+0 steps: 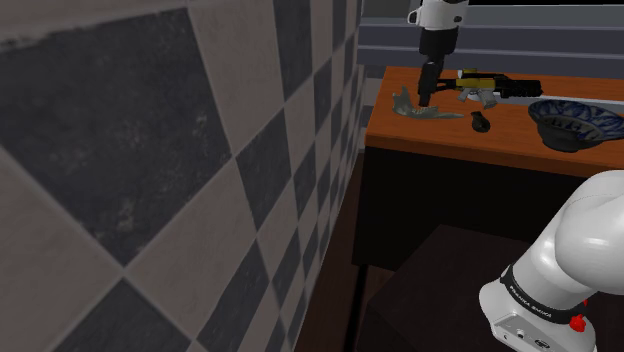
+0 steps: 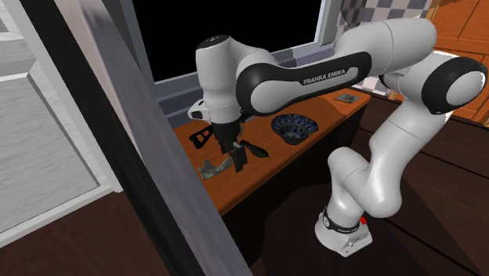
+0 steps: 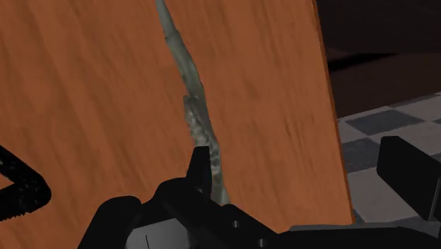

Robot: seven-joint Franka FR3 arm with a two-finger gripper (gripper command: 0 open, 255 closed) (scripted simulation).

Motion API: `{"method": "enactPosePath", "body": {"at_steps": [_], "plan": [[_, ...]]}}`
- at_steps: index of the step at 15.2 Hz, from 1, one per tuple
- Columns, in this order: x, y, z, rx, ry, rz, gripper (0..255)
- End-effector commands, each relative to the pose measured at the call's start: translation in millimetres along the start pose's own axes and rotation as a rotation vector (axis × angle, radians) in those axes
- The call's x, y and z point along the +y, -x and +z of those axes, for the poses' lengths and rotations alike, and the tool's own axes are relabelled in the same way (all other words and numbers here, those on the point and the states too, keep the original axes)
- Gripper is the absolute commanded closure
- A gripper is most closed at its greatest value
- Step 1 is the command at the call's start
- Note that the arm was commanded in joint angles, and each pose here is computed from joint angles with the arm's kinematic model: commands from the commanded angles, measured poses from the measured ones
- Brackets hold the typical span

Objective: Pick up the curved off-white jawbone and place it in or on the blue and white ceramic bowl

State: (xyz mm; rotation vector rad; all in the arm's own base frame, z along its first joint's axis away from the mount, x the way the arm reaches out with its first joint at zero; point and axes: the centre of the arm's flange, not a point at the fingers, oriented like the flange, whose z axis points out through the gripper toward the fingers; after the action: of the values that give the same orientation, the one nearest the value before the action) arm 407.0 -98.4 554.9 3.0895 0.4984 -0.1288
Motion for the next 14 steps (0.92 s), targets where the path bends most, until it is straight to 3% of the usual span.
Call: {"method": "enactPosePath", "body": {"at_steps": [1, 4, 11, 14], "plan": [[23, -13, 6, -0.028, 0.008, -0.067, 0], [48, -29, 17, -0.059, 0.017, -0.141, 0], [49, -26, 57, -0.059, 0.017, -0.141, 0], [49, -26, 57, -0.059, 0.017, -0.141, 0]]}}
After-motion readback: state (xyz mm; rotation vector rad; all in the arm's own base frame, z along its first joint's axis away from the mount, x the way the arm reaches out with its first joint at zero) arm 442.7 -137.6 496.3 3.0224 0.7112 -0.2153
